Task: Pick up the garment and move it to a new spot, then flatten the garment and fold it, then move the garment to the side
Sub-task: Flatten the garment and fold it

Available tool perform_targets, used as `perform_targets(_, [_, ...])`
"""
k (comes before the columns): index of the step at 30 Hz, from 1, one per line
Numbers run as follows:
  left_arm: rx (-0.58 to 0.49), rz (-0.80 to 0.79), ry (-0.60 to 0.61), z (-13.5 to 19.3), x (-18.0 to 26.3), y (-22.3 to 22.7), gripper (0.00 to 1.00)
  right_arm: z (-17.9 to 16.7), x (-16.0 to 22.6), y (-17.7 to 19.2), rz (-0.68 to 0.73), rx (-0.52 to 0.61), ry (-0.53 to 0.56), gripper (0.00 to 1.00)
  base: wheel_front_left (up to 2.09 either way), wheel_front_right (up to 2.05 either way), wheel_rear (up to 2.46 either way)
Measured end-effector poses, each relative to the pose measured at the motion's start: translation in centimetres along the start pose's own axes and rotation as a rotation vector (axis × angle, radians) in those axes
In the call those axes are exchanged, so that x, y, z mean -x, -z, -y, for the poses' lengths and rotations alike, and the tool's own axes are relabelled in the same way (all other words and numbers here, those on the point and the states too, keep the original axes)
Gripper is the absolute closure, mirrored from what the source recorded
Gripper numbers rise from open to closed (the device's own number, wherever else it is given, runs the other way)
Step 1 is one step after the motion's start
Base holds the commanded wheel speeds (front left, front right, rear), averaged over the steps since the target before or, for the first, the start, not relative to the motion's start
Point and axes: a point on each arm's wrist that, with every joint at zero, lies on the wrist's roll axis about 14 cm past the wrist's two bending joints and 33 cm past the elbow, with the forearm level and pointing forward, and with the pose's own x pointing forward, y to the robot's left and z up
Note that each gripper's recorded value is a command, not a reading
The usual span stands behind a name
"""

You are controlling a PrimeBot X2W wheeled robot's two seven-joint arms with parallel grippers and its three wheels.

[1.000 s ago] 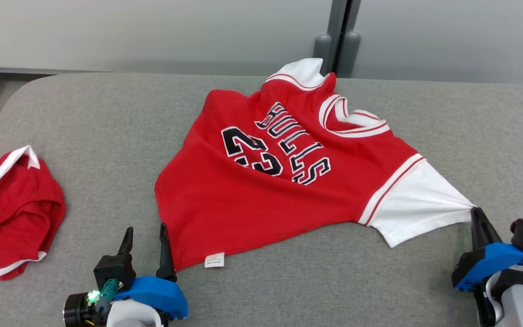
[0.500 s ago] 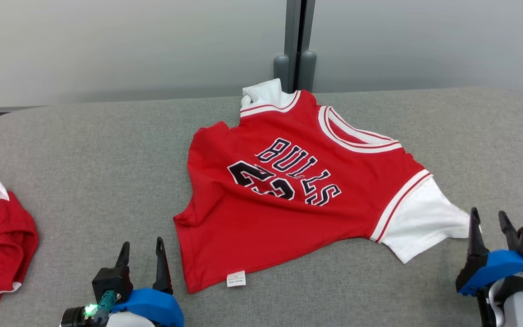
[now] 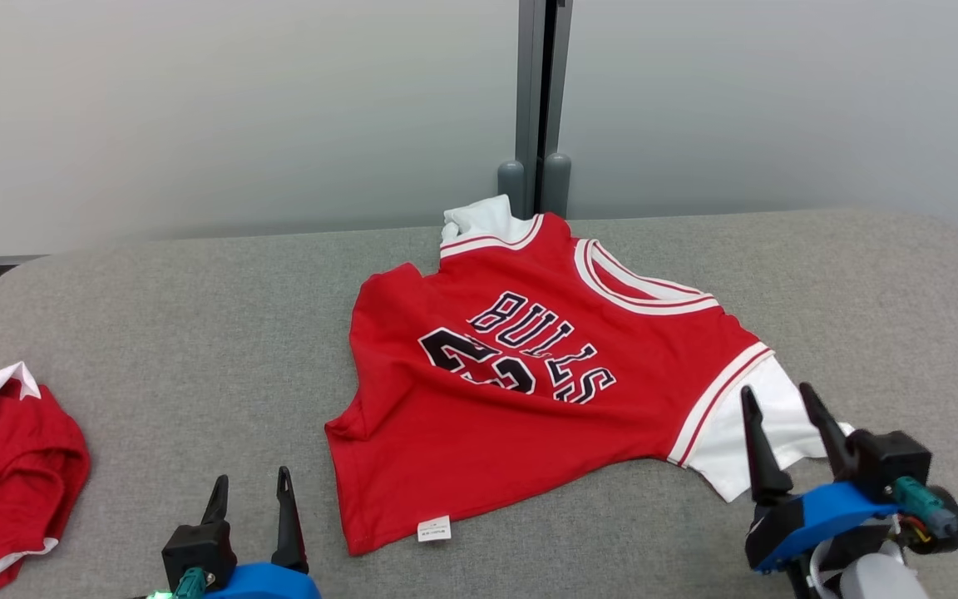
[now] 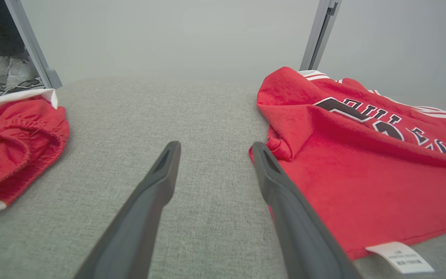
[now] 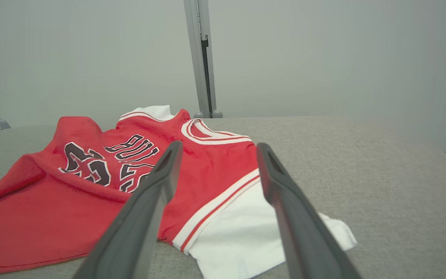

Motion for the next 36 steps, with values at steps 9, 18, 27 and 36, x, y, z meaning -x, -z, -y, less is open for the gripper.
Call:
perform_targets(9, [0.000, -0.018, 0.016, 0.1, 1.3, 0.9, 0.00, -2.6, 1.4, 2.8, -0.086, -0.010, -0.072, 0.00, 0.00, 0.00, 0.00])
perform_targets(18, [0.010, -0.037, 0.041, 0.8, 1.7, 1.5, 0.00, -2.8, 1.6, 3.4, -0.106, -0.017, -0.079, 0.00, 0.00, 0.00, 0.00])
perform_targets(27, [0.073, -0.098, 0.195, 4.7, 2.2, 3.2, 0.00, -2.7, 1.6, 4.5, -0.138, -0.022, -0.074, 0.00, 0.00, 0.00, 0.00])
perform_targets(36, [0.115, -0.212, 0.256, 6.7, 2.1, 6.1, 0.00, -1.8, 1.4, 5.6, -0.170, -0.020, -0.050, 0.00, 0.00, 0.00, 0.00])
